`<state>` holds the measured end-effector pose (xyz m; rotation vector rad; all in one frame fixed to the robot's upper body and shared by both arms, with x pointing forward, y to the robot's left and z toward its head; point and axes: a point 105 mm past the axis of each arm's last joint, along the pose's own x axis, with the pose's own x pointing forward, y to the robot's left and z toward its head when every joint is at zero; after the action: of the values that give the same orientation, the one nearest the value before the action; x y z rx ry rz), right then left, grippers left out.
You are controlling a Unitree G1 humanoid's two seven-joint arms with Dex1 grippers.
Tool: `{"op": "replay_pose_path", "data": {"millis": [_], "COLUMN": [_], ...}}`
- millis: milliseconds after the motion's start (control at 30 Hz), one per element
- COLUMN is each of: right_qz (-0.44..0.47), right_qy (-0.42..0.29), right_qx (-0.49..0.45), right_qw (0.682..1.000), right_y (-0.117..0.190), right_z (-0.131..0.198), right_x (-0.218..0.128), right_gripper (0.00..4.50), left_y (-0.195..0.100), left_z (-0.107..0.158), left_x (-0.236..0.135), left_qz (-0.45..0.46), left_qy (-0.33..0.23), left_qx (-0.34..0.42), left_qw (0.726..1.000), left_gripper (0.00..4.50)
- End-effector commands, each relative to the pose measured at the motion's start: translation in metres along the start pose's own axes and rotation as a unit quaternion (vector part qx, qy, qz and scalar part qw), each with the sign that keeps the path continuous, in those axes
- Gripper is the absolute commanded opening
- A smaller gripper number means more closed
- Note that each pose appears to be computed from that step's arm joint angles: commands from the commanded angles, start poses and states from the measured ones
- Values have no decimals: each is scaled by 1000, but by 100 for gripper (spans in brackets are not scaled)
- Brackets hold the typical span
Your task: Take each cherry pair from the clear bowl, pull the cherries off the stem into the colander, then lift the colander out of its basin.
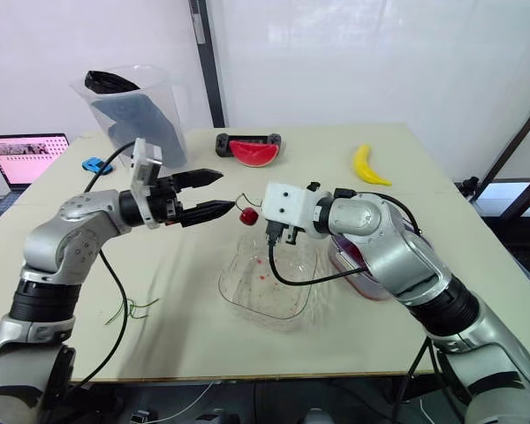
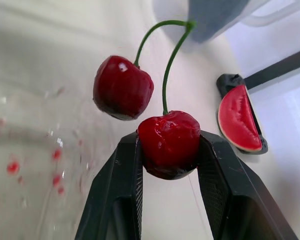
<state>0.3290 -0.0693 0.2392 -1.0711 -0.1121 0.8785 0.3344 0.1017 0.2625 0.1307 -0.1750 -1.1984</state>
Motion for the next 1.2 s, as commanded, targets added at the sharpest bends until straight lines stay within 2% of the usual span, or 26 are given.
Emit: {"op": "replay_pose_path", "data": {"millis": [33,133,200,233,833,933,1033,1200], "right_qz": [-19,-18,-20,-21,-12,-11,-11,0], "right_qy": [-8,-10,-18,-21,-36,-34,-34,-31], "right_qx": [-45,-49,-47,-47,-48,-48,-48,-43], "right_qw": [999,999,999,998,998,998,998,999], "right_y": [-11,-11,-14,-16,-14,-13,-12,-9], "right_z": [13,15,21,23,33,32,32,30], "right_x": [-10,-11,-12,-12,-12,-12,-12,-13], "right_gripper": [143,139,139,139,139,139,139,139], "left_y": [-5,-10,-17,-19,-23,-23,-23,-21], "left_z": [10,9,8,6,4,3,4,5], "left_x": [6,9,13,15,21,21,21,21], "left_qz": [-9,-18,-30,-34,-29,-32,-31,-32], "left_qy": [4,3,10,17,13,13,10,8], "left_qx": [25,19,20,20,-8,-10,-8,-11], "left_qw": [1000,1000,999,999,999,999,999,999], "left_gripper": [450,372,268,239,239,144,3,3]}}
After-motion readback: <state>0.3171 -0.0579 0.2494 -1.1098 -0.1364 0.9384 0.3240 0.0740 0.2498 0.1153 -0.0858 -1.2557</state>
